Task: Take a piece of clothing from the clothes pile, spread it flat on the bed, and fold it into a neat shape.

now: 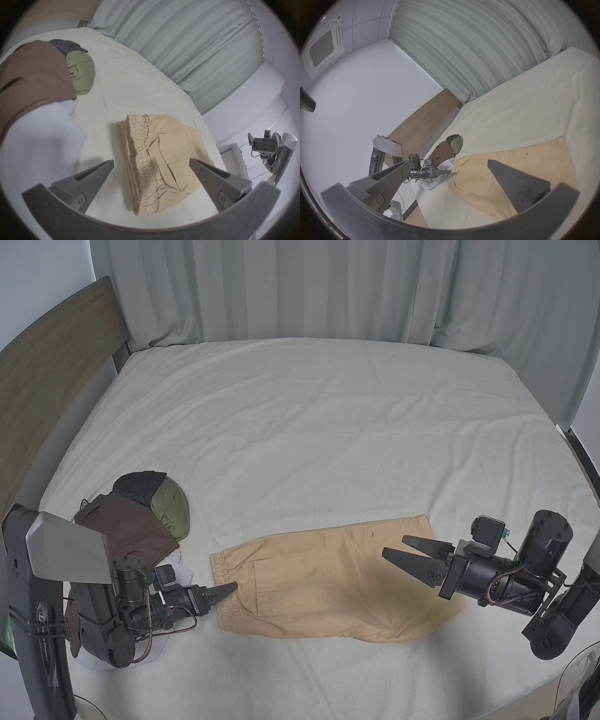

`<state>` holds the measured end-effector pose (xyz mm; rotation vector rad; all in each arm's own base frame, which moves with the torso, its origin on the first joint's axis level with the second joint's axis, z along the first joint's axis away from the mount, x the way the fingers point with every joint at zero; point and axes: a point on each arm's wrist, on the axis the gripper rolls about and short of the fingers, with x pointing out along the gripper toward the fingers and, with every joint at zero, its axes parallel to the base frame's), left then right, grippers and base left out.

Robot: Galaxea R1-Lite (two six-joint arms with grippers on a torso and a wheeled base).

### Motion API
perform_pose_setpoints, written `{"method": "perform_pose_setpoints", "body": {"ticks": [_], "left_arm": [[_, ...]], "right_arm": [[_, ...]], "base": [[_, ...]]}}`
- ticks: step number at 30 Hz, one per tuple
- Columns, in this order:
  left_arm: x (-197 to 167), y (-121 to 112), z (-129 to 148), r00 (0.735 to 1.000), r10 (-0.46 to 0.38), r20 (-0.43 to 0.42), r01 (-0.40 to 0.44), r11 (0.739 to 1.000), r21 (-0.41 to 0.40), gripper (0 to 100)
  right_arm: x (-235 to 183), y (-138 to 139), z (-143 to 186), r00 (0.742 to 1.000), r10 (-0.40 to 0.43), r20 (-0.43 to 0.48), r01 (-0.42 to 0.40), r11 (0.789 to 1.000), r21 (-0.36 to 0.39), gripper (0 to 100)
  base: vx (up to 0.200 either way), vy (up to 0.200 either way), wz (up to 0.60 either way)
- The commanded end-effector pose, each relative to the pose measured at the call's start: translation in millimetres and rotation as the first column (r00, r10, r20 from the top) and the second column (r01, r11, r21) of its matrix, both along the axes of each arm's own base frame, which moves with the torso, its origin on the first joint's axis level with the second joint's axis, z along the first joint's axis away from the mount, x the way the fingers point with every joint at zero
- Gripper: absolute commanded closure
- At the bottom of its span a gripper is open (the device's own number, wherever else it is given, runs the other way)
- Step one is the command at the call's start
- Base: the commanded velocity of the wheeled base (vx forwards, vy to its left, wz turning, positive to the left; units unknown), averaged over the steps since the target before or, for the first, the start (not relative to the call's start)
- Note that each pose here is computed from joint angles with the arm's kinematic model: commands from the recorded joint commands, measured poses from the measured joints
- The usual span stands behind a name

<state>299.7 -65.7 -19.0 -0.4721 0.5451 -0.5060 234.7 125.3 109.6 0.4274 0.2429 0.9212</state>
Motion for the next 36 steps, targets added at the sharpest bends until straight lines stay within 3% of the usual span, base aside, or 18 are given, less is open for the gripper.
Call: {"method": "perform_pose_setpoints", "body": {"ticks": [1, 11, 18, 36], "left_arm": [[3.0, -1.6, -8.2, 1.000, 0.006, -0.025, -0.006, 1.000, -0.010, 0], [8.9, -3.3, -25.9, 0.997, 0.045, -0.056, -0.044, 0.999, 0.007, 0], [18.1, -14.1, -24.7, 0.989, 0.119, -0.092, -0.127, 0.989, -0.081, 0], [18.5, -38.1, -25.2, 0.988, 0.088, -0.128, -0.107, 0.983, -0.151, 0]], "right_arm": [[1.5, 0.9, -3.5, 1.000, 0.000, -0.011, 0.000, 1.000, -0.005, 0], [1.1, 0.7, -3.4, 1.000, 0.000, -0.011, 0.000, 1.000, -0.005, 0], [1.1, 0.7, -3.4, 1.000, 0.000, -0.011, 0.000, 1.000, -0.005, 0], [1.3, 0.9, -3.1, 1.000, 0.000, -0.010, 0.000, 1.000, -0.005, 0]], "base": [[0.000, 0.000, 0.00], [0.000, 0.000, 0.00], [0.000, 0.000, 0.00], [0.000, 0.000, 0.00]]}}
